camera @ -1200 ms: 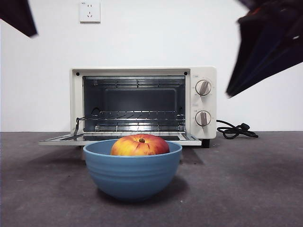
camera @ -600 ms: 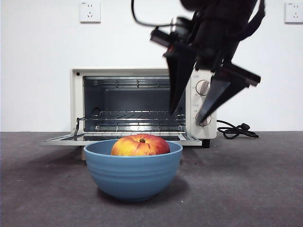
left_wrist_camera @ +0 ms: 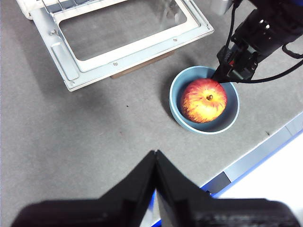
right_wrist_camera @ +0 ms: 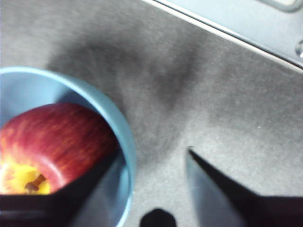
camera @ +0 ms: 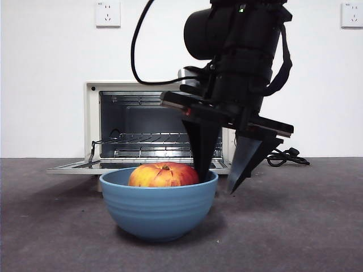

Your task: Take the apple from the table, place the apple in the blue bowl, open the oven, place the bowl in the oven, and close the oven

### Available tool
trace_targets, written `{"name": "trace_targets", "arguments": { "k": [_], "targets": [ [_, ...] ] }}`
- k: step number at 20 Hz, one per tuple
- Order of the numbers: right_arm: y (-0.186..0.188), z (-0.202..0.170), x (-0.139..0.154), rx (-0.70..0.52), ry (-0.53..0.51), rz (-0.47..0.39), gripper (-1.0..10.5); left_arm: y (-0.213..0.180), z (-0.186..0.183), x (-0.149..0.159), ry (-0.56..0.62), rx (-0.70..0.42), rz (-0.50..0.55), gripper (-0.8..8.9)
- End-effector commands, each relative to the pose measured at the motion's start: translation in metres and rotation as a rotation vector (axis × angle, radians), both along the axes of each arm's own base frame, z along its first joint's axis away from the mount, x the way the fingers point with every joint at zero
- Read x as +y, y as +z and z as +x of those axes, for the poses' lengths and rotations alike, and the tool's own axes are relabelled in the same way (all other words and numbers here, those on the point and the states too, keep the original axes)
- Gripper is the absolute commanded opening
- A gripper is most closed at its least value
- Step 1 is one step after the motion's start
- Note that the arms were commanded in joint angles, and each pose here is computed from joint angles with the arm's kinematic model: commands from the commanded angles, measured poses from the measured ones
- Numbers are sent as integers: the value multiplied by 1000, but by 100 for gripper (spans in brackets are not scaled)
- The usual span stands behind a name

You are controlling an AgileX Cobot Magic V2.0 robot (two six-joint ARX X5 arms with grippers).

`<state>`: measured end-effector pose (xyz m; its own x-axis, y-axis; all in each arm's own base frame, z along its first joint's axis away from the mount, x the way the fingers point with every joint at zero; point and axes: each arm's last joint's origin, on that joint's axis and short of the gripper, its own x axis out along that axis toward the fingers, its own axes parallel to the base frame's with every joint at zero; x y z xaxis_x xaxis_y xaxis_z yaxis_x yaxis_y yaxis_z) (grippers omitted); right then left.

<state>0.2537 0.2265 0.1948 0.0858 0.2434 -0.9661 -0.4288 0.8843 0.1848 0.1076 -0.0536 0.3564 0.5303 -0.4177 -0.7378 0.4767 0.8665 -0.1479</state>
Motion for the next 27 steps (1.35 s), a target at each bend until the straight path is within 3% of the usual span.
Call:
{"name": "trace_targets", "arguments": {
  "k": [1, 9, 16, 27],
  "targets": [
    [-2, 1, 5, -22, 17, 8, -10, -2, 0, 0, 6, 10, -2, -5],
    [53, 2, 11, -125, -49, 123, -11, -2, -1, 0, 8, 18, -2, -5],
    [99, 35, 22, -286, -131, 190, -11, -3, -1, 0, 8, 20, -2, -5],
    [91, 133, 20, -193, -389, 287, -11, -4, -4, 1, 8, 38, 8, -5]
  ]
}}
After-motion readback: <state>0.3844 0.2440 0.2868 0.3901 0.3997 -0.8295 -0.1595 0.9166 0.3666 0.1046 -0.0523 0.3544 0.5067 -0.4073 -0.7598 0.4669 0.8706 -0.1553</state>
